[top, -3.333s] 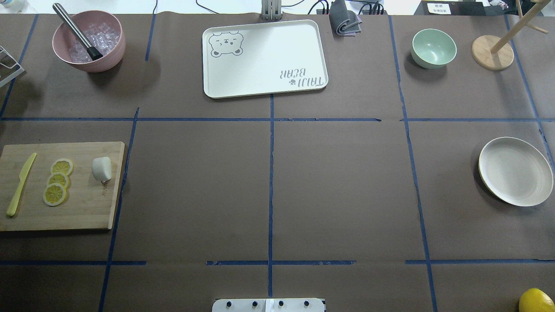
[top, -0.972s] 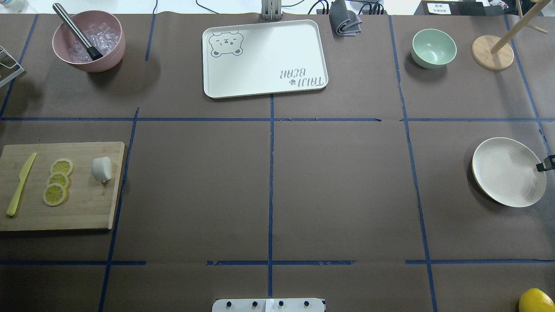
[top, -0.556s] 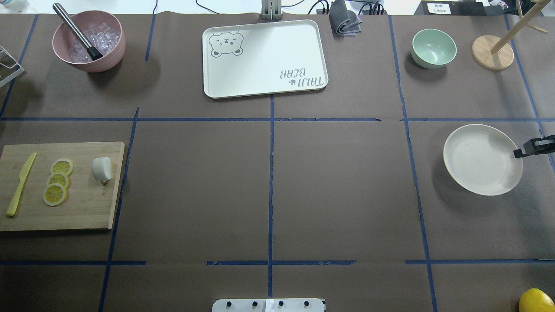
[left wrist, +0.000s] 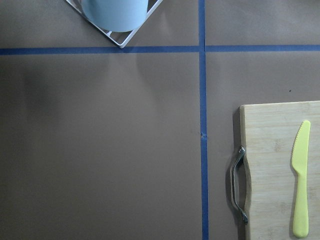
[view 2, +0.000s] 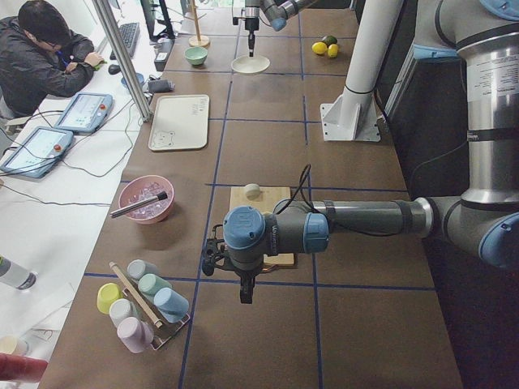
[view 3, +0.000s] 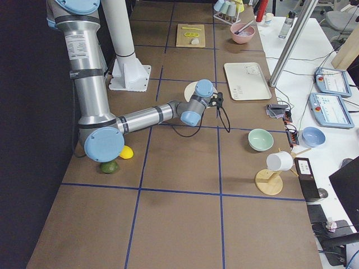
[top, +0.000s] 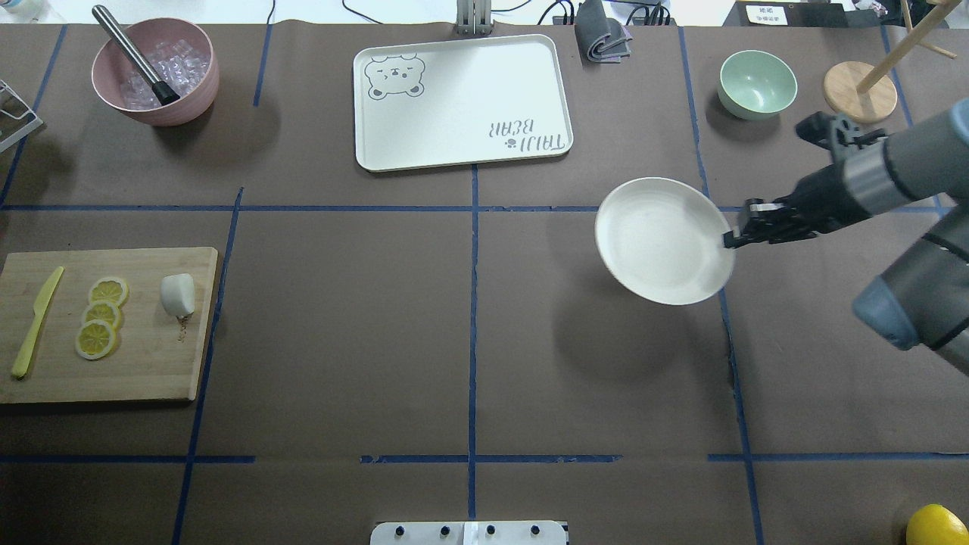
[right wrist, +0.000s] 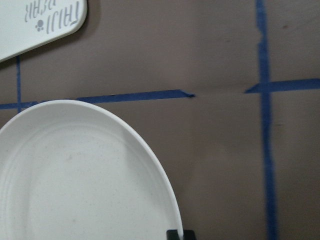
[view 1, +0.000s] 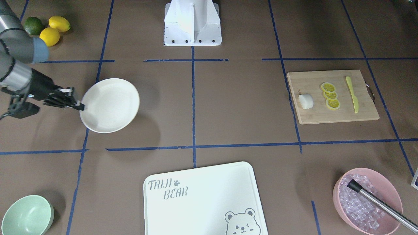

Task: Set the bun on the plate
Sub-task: 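Drag the white plate with the right gripper toward the table center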

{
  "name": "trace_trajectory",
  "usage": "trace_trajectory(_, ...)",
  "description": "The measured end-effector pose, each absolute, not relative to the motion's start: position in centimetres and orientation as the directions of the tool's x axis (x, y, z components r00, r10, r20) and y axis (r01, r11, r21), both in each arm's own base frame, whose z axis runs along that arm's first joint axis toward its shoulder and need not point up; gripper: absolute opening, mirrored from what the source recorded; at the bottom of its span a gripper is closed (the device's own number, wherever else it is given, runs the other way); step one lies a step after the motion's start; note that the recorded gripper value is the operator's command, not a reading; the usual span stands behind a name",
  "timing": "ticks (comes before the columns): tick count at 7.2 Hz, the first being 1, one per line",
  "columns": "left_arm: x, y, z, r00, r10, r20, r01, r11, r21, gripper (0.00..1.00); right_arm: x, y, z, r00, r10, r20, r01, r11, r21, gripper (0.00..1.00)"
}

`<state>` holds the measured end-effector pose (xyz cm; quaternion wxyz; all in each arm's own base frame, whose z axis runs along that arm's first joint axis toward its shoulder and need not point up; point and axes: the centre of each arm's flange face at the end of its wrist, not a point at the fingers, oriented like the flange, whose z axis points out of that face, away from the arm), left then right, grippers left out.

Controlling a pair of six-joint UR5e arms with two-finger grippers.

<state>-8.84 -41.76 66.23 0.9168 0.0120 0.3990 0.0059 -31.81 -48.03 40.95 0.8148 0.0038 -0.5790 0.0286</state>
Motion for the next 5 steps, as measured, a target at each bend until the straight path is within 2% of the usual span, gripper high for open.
trace_trajectory(2,-8.8,-41.7,66.3,0.681,0.019,-0.732,-0.002,1.000,0.024,1.00,-41.8,-45.7,33.8,0.335,0.094,0.937,-0.084,0.994,-0.070,0.00)
trace_trajectory(5,-8.8,-41.6,66.6,0.681,0.015,-0.732,-0.003,1.000,0.018,1.00,-51.2,-40.8,28.8,0.429,0.124,0.894,-0.128,0.989,-0.076,0.00)
